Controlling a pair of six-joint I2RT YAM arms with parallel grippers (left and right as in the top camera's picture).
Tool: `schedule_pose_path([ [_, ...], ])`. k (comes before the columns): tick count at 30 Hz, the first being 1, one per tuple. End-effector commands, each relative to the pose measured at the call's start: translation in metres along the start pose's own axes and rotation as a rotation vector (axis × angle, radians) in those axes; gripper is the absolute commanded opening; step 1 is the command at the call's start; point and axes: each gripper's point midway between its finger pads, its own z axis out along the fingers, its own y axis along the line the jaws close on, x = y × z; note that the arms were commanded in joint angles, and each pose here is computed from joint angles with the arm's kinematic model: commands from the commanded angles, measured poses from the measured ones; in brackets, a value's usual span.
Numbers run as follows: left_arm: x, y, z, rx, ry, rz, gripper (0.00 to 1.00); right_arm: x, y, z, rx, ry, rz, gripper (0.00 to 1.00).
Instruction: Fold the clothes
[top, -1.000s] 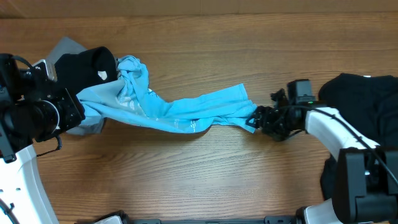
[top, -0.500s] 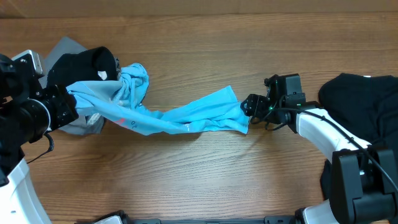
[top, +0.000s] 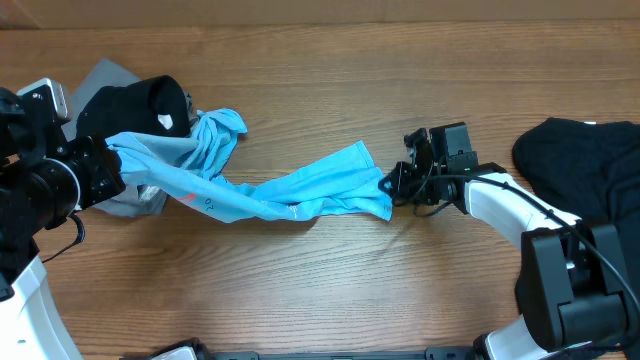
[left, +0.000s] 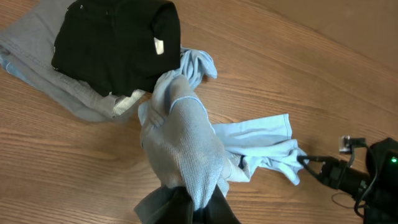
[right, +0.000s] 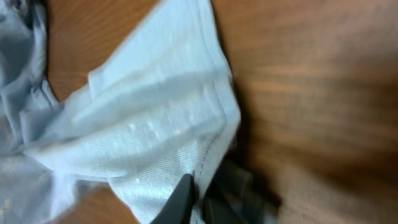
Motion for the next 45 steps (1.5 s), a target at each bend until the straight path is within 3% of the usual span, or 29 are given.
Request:
schedule_pose_path([
  [1,-0.004,-0.002,-0.012,0.001,-0.047,0.033,0.04,-0.002,0.01,-0.022,-0.022,0.006,0.014,0.04],
  [7,-0.006,-0.005,-0.019,0.003,-0.07,0.044,0.04,-0.011,0.022,-0.094,0.101,-0.109,-0.01,0.04],
  [13,-0.026,0.004,-0.024,-0.059,-0.149,0.058,0.04,-0.024,0.058,-0.175,0.143,-0.35,-0.101,0.04],
  [16,-0.036,0.005,-0.013,-0.059,-0.147,0.058,0.04,-0.033,0.062,-0.183,0.144,-0.41,-0.091,0.04],
  [22,-0.04,-0.001,0.039,0.024,0.022,0.086,0.04,-0.081,0.015,-0.161,0.27,-0.493,0.043,0.04],
  [23,-0.039,-0.004,0.048,0.044,0.051,0.095,0.04,-0.09,0.006,-0.153,0.277,-0.5,0.069,0.15],
  [24,-0.038,-0.008,0.058,0.064,0.084,0.107,0.04,-0.1,-0.005,-0.143,0.282,-0.501,0.082,0.34],
  [25,-0.037,-0.01,0.066,0.071,0.109,0.113,0.04,-0.107,-0.018,-0.132,0.293,-0.493,0.099,0.65],
  [26,-0.035,-0.013,0.072,0.075,0.131,0.119,0.04,-0.108,-0.027,-0.125,0.299,-0.476,0.116,0.73],
  [27,-0.033,-0.015,0.077,0.08,0.148,0.133,0.04,-0.106,-0.035,-0.117,0.292,-0.445,0.137,0.74],
  [36,-0.028,-0.031,0.079,0.077,0.154,0.239,0.05,-0.027,-0.011,-0.099,0.043,-0.066,0.273,0.73],
  [40,-0.026,-0.031,0.077,0.076,0.154,0.239,0.08,0.026,0.005,-0.075,0.062,0.12,0.283,0.57],
  [45,-0.027,-0.03,0.078,0.074,0.154,0.239,0.1,0.047,0.007,-0.042,0.134,0.117,0.363,0.31],
])
